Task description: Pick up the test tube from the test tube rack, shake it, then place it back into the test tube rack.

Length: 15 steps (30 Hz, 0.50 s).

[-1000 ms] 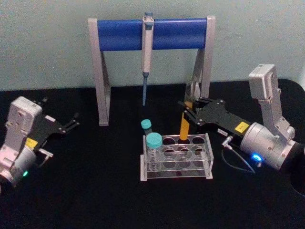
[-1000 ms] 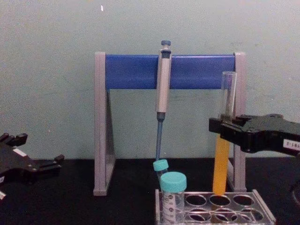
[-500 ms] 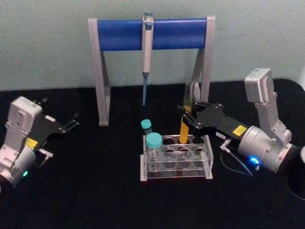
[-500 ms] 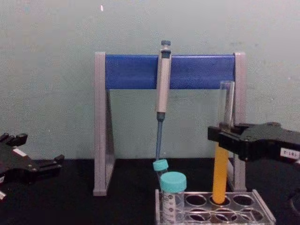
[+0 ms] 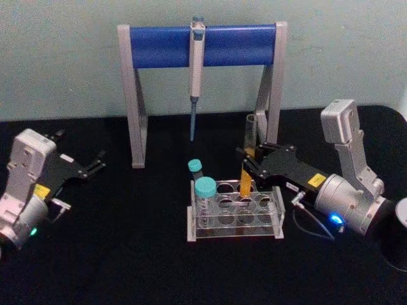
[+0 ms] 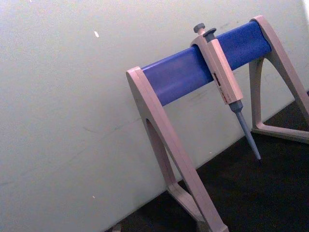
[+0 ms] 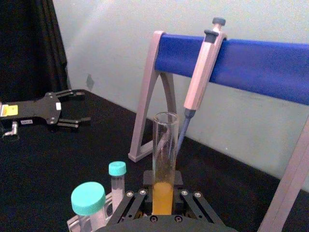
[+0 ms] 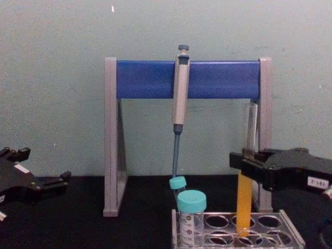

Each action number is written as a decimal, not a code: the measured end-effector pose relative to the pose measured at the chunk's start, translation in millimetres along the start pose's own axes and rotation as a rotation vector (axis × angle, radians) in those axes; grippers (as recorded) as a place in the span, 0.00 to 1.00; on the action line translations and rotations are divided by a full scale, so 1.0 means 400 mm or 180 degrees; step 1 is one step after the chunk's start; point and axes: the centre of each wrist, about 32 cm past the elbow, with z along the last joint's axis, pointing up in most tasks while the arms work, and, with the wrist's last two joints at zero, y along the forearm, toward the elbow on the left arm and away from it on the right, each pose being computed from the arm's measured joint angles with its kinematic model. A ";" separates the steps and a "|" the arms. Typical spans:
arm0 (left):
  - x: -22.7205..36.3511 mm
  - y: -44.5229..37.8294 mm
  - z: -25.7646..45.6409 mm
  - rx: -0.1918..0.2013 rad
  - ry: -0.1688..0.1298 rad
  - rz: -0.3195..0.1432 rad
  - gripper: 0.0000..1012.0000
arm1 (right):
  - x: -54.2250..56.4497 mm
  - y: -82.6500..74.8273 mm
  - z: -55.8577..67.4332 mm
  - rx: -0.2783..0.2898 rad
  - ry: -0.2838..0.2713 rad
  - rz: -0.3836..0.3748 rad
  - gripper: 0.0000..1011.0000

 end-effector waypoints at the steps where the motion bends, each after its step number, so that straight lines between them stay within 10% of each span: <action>1: 0.000 0.000 0.000 0.0000 0.0000 0.0000 0.99 | -0.001 0.000 -0.004 -0.0013 0.0008 -0.0003 0.22; 15: 0.000 0.000 0.000 0.0000 0.0000 0.0000 0.99 | -0.005 -0.003 -0.025 -0.0086 0.0077 -0.0017 0.22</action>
